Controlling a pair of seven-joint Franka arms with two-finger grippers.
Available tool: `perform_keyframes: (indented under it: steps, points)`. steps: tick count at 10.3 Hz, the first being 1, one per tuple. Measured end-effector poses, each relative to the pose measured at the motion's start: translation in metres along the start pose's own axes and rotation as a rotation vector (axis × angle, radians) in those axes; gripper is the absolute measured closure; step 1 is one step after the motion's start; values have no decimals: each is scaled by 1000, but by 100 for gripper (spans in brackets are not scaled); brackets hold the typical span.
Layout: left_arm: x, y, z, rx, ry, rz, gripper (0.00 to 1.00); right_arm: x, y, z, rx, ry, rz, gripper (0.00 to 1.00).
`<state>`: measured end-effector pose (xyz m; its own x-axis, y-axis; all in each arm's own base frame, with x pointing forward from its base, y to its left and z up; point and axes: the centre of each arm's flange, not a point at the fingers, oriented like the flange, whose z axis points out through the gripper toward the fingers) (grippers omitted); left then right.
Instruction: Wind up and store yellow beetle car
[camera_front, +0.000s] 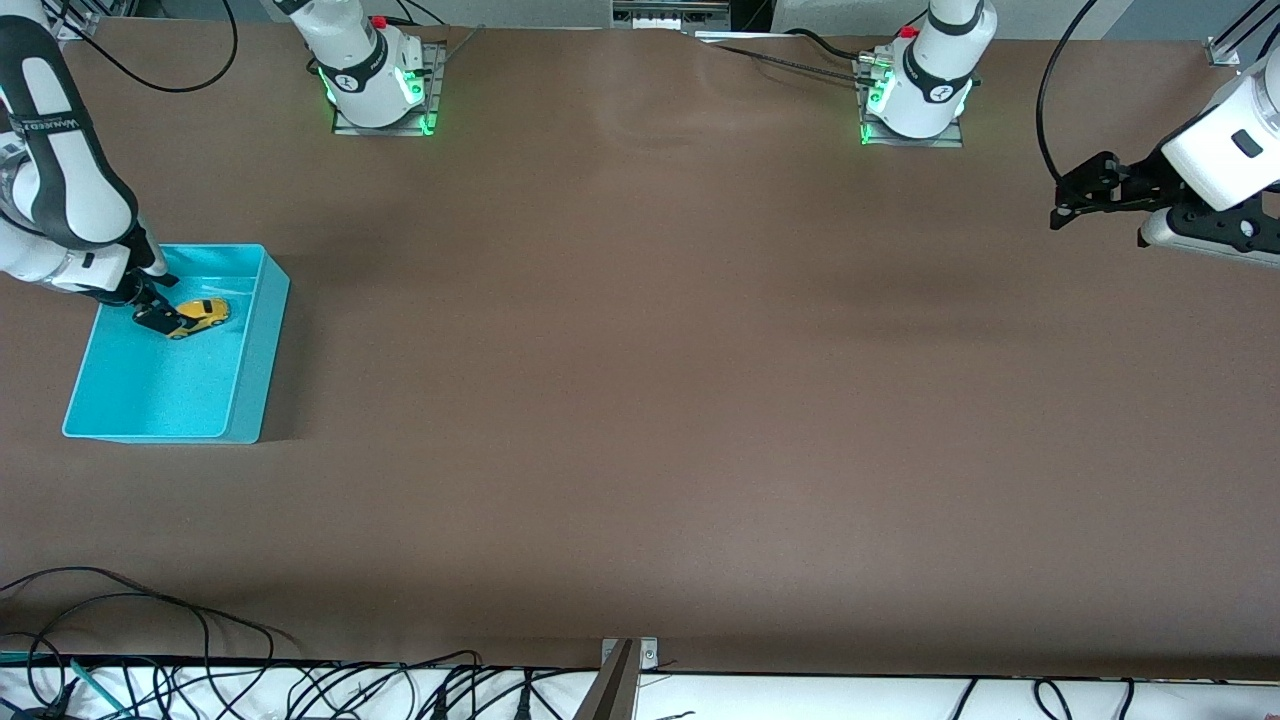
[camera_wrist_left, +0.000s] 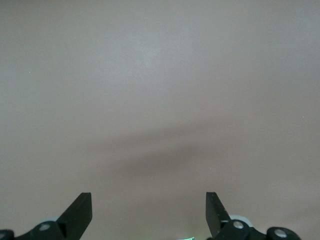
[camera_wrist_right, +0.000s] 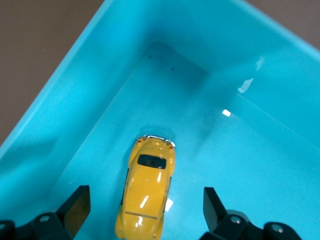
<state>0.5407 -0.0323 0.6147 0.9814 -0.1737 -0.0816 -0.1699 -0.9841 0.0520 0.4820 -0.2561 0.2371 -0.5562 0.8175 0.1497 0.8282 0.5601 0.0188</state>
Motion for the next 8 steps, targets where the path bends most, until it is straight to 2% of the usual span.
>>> perform_keyframes:
  steps: [3,6,8]
  points:
    - [0,0,0,0,0,0,0,20,18,-50,0,15,23,0]
    - [0,-1,0,0,0,-1,0,38,35,-88,-16,-26,161,0]
    - [0,-2,0,0,0,-3,0,62,57,-114,-19,-45,265,0]
